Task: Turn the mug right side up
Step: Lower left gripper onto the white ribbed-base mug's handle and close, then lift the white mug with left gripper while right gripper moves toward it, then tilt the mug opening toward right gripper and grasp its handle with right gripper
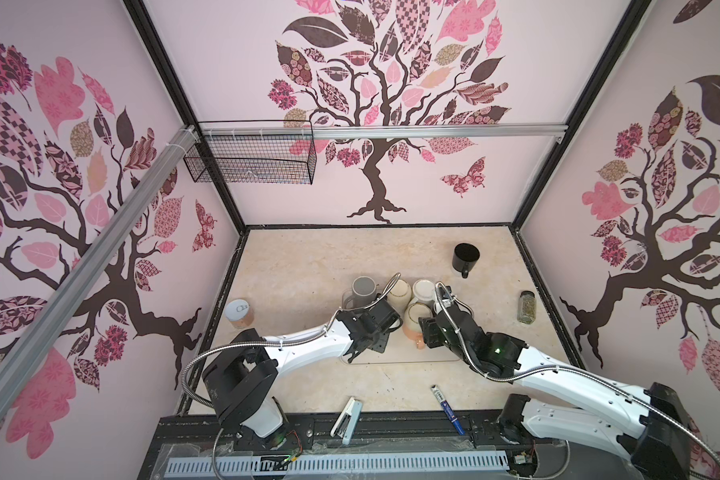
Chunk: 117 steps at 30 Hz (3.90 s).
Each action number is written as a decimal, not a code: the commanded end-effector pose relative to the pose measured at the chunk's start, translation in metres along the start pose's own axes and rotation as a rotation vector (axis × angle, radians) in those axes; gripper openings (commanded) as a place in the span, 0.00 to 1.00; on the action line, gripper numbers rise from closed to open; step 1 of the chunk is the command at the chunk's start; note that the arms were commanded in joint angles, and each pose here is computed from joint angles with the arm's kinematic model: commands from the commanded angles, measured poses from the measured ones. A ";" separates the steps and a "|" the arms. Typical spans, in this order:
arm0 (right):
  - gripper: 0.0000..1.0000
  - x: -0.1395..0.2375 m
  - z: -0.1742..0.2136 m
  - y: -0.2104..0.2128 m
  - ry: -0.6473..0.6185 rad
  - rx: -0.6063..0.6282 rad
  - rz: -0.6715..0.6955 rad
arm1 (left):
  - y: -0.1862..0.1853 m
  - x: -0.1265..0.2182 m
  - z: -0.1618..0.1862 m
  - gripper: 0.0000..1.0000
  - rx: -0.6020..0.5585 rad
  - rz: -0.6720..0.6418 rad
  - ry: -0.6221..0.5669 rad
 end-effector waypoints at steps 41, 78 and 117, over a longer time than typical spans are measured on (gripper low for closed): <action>0.58 0.012 -0.001 0.003 -0.049 -0.055 -0.140 | -0.004 -0.008 -0.021 0.22 -0.027 -0.088 -0.047; 0.65 0.044 0.007 0.029 -0.210 -0.489 -0.856 | 0.011 0.175 -0.046 0.00 0.109 0.372 -0.480; 0.45 0.063 -0.057 0.045 -0.333 -0.835 -1.471 | -0.012 0.208 -0.052 0.00 0.286 0.883 -0.647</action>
Point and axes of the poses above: each gripper's point midway between its finger pads, its own x axis back along the fingers, its own y axis along the line the jaws close on, z = x × y, the point moved 8 cm from there along x, back along the fingers, and after that the axes turned 2 degrees about -x, right-handed, at the moved point
